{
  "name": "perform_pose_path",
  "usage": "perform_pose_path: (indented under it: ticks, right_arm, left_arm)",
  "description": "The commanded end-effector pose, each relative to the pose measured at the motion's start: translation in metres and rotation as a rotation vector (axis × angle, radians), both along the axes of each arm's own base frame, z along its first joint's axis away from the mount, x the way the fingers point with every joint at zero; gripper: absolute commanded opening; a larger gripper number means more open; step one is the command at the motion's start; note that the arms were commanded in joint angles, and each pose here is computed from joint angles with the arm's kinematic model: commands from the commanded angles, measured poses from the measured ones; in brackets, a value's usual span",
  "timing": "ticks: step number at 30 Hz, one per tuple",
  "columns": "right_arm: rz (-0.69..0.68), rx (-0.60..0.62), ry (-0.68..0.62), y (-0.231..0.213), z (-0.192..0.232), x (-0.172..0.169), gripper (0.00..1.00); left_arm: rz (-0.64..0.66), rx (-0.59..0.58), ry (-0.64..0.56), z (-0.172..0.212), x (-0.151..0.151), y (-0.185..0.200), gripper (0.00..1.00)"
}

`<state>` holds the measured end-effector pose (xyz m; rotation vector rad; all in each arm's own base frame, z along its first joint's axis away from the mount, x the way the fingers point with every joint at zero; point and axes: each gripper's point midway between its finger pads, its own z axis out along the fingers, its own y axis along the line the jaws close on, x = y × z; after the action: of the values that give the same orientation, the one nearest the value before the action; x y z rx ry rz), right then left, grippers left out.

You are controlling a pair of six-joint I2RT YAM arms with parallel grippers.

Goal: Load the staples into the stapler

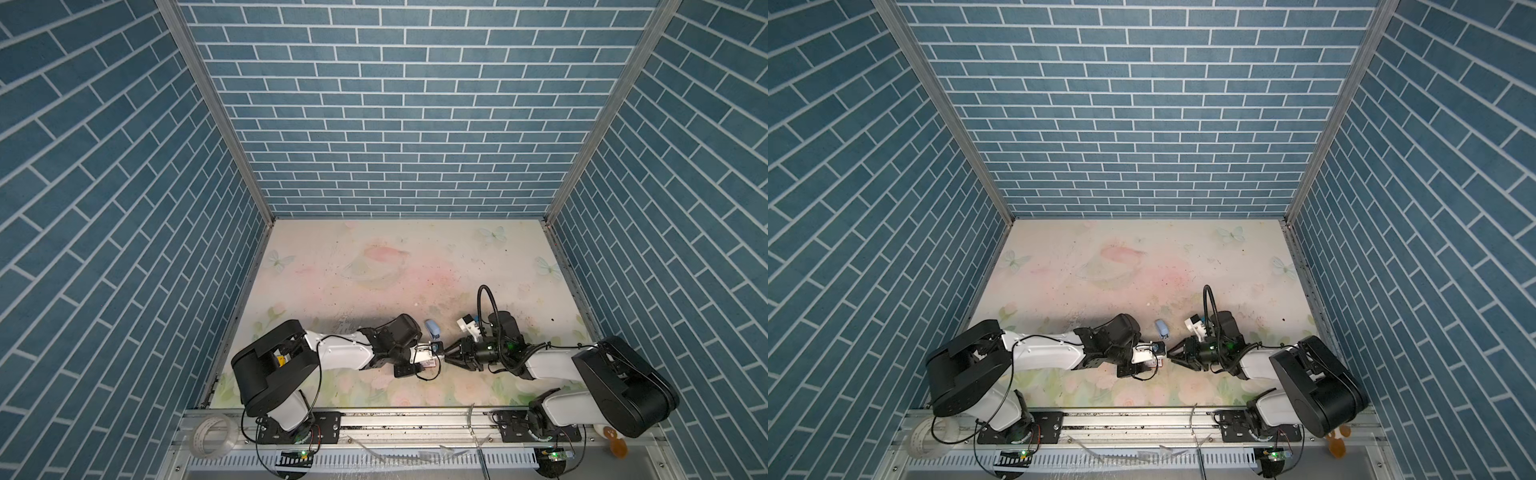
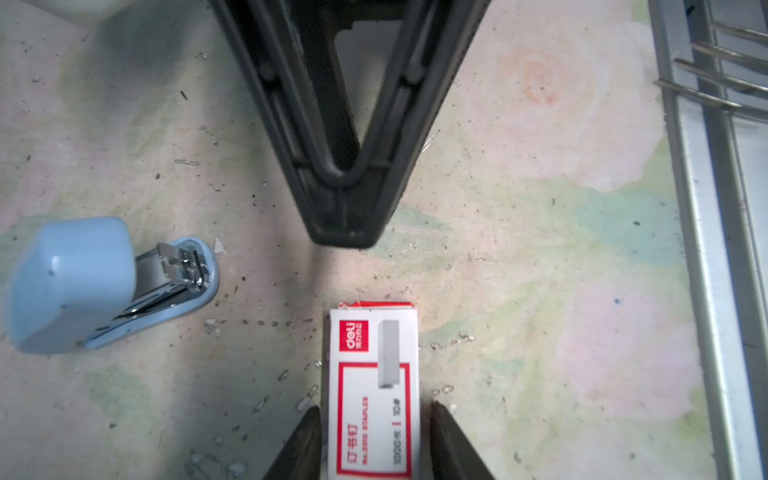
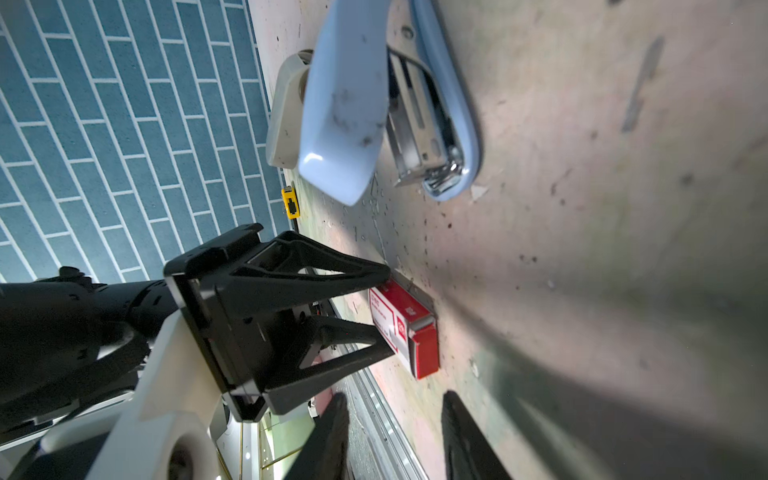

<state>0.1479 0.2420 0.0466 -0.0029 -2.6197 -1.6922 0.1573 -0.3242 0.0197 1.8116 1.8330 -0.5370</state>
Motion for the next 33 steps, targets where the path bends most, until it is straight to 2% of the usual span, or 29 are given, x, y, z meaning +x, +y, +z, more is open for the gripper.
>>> perform_pose_path:
  ticks: [1, 14, 33]
  right_arm:
    - [-0.003, 0.013, -0.005, 0.004, 0.000, 0.002, 0.38]
    - [0.006, 0.049, 0.008, 0.016, -0.012, 0.006, 0.35]
    - [0.020, 0.067, -0.005, 0.020, -0.006, 0.005, 0.35]
  left_arm:
    - [0.004, 0.037, 0.023, -0.008, 0.001, 0.003, 0.40]
    - [-0.013, 0.078, 0.032, -0.019, -0.005, 0.006, 0.34]
    - [-0.040, 0.105, 0.045, -0.022, -0.007, -0.002, 0.31]
